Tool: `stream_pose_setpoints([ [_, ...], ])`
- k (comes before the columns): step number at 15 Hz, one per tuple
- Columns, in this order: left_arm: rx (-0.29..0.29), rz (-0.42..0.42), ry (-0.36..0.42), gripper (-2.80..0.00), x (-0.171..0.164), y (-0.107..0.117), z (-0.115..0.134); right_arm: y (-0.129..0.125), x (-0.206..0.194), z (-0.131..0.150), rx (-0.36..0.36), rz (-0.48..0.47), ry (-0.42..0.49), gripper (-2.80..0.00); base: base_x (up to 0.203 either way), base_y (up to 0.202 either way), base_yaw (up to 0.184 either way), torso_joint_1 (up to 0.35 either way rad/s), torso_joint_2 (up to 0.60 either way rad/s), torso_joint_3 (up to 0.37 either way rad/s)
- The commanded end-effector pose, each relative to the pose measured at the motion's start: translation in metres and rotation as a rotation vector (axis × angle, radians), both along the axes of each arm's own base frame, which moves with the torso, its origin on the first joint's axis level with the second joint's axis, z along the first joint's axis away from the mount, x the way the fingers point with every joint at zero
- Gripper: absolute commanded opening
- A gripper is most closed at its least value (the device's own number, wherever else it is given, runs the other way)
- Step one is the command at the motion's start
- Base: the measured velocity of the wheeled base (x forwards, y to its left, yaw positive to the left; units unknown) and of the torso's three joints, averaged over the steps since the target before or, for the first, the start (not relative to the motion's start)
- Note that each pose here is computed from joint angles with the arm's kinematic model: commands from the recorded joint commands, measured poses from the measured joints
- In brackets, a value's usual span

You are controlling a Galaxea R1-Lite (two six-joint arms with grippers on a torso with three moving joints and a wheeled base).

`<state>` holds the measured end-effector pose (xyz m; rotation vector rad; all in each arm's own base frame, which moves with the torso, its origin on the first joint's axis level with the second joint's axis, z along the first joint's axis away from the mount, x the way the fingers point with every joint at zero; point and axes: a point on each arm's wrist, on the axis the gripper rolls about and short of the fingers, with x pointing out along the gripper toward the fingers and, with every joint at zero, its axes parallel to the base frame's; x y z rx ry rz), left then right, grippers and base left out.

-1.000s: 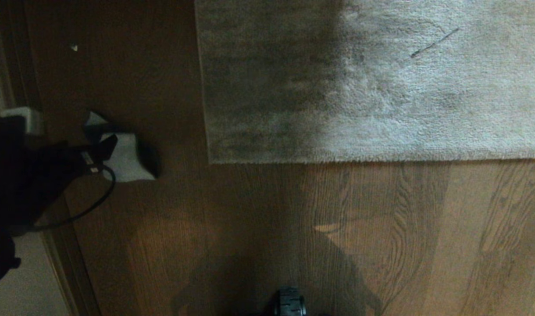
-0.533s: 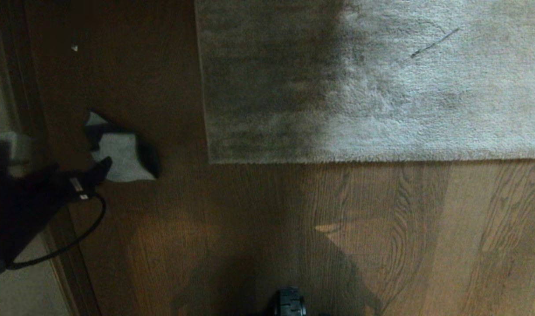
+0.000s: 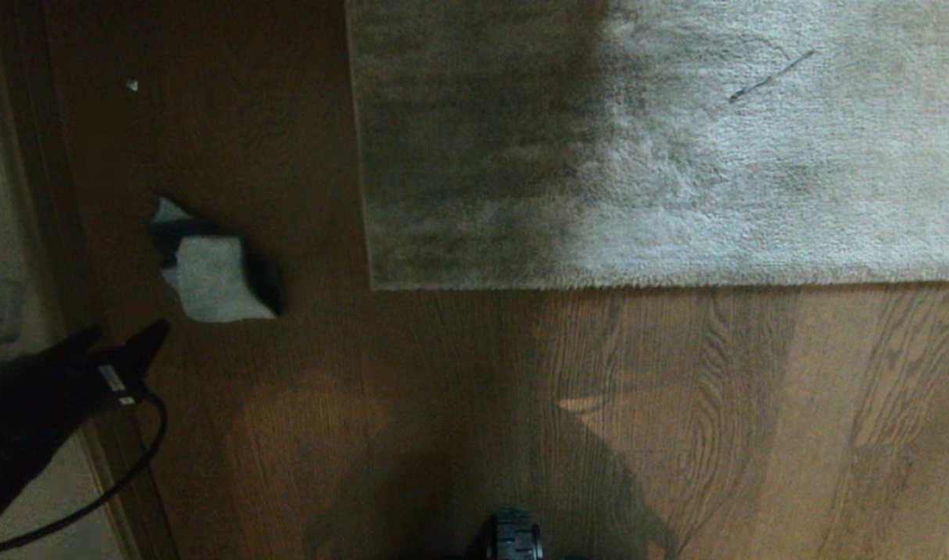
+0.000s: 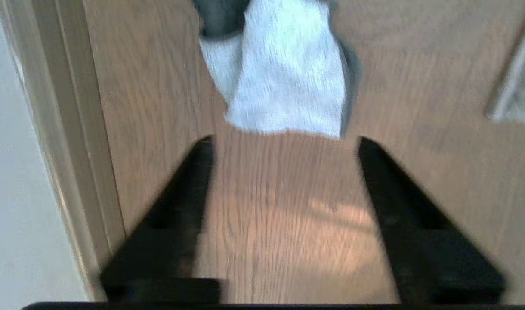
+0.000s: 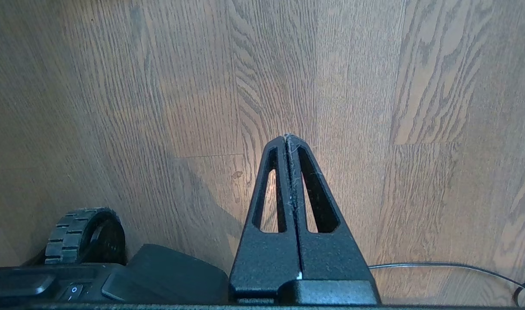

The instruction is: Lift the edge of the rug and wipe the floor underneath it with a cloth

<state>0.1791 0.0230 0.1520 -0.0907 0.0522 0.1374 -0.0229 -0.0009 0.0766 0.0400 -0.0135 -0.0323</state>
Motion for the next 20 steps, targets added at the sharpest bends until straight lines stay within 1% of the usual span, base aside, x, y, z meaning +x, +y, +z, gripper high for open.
stream_pose_setpoints([
  [1, 0.002, -0.012, -0.02, -2.8, -0.018, -0.004, 0.0, 0.0, 0.0, 0.0, 0.0, 0.0, 0.001, -2.8, 0.0, 0.0, 0.0, 0.0, 0.0, 0.0],
  [5, 0.005, -0.119, -0.015, -2.8, -0.021, -0.022, -0.002, 0.0, 0.0, 0.0, 0.0, 0.0, 0.001, -2.8, 0.0, 0.0, 0.0, 0.0, 0.0, 0.0],
  [7, 0.006, -0.167, -0.026, -2.8, -0.025, -0.029, -0.001, 0.0, 0.0, 0.0, 0.0, 0.0, 0.001, -2.8, 0.0, 0.0, 0.0, 0.0, 0.0, 0.0],
  [10, 0.017, -0.175, -0.029, -2.8, -0.043, -0.029, 0.004, 0.0, 0.0, 0.0, 0.0, 0.0, 0.001, -2.8, 0.0, 0.0, 0.0, 0.0, 0.0, 0.0],
  [14, 0.048, -0.186, 0.02, -2.8, -0.079, -0.028, 0.003, 0.0, 0.0, 0.0, 0.0, 0.0, 0.001, -2.8, 0.0, 0.0, 0.0, 0.0, 0.0, 0.0],
  [17, 0.059, -0.208, 0.061, -2.8, -0.104, -0.029, -0.006, 0.0, 0.0, 0.0, 0.0, 0.0, 0.001, -2.8, 0.0, 0.0, 0.0, 0.0, 0.0, 0.0],
  [18, 0.06, -0.212, 0.064, -2.8, -0.114, -0.028, -0.011, 0.0, 0.0, 0.0, 0.0, 0.0, 0.001, -2.8, 0.0, 0.0, 0.0, 0.0, 0.0, 0.0],
  [20, 0.063, -0.212, 0.045, -2.8, -0.134, -0.027, -0.024, 0.0, 0.0, 0.0, 0.0, 0.0, 0.001, -2.8, 0.0, 0.0, 0.0, 0.0, 0.0, 0.0],
])
